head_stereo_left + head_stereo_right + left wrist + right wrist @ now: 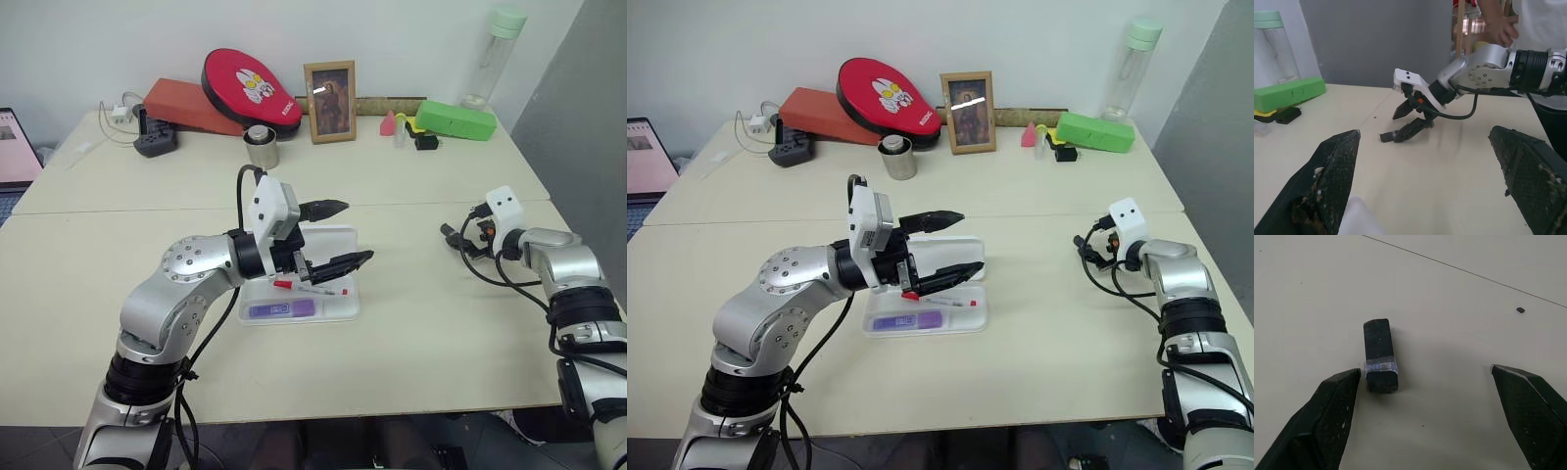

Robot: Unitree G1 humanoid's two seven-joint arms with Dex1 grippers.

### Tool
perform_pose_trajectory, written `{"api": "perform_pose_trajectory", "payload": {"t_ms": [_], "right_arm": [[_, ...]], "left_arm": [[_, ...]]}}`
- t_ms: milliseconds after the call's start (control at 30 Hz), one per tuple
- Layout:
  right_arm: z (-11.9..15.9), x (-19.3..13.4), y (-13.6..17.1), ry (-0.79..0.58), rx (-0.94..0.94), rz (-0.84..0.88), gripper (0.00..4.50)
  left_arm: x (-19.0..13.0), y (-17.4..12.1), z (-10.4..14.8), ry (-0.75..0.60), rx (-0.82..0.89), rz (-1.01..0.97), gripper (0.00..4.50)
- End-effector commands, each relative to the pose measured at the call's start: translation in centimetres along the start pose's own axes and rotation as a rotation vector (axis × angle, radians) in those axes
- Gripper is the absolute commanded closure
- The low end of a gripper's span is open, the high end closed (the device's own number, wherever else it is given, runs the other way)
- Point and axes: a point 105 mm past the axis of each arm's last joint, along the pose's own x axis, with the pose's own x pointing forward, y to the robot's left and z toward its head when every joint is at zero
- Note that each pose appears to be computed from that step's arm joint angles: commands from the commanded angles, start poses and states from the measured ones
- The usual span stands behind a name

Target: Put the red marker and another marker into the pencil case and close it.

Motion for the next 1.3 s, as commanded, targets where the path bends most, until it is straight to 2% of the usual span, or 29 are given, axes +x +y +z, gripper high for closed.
{"api": "perform_pose_trajectory", "payload": {"t_ms": [33,133,167,300,500,533,733,900,933,1000,1100,1200,1300], "right_arm": [[2.1,-0.4,0.5,-0.069,0.010,0.050,0.03],[2.0,-0.2,1.0,-0.058,0.020,0.081,0.03],[1.8,-0.1,1.0,-0.051,0.021,0.076,0.20],[1.8,-0.1,0.9,-0.050,0.027,0.080,1.02],[2.0,-0.2,0.6,-0.056,0.018,0.069,2.45],[2.1,-0.3,0.5,-0.059,0.018,0.067,2.82],[2.7,-0.7,0.6,-0.082,-0.003,0.074,4.13],[4.7,-2.0,1.9,-0.165,-0.103,0.156,4.19],[5.3,-2.6,3.0,-0.196,-0.144,0.216,4.20],[5.8,-4.7,7.1,-0.245,-0.271,0.430,4.20],[4.8,-7.2,12.7,-0.219,-0.405,0.698,4.20],[4.9,-7.9,16.4,-0.226,-0.474,0.804,4.20],[5.1,-7.1,19.1,-0.227,-0.506,0.829,4.20]], "left_arm": [[0.0,-0.1,1.0,-0.029,0.038,0.004,0.00],[-0.1,0.0,1.1,-0.030,0.041,0.013,0.00],[-0.1,0.0,1.1,-0.031,0.042,0.013,0.00],[0.0,0.0,1.2,-0.033,0.044,0.012,0.00],[0.1,0.1,1.1,-0.035,0.046,0.009,0.00],[0.1,0.1,1.1,-0.034,0.047,0.010,0.00],[0.1,0.2,1.1,-0.031,0.049,0.005,0.00],[-0.4,0.2,0.6,-0.002,0.050,-0.006,0.00],[-0.8,0.1,0.4,0.013,0.049,-0.010,0.00],[-2.2,0.1,-0.2,0.062,0.050,-0.014,0.00],[-4.8,-0.1,-1.0,0.145,0.036,-0.020,0.00],[-7.4,-0.3,-1.9,0.234,0.011,-0.024,0.00],[-9.4,-0.4,-2.5,0.307,-0.004,-0.019,0.00]]}}
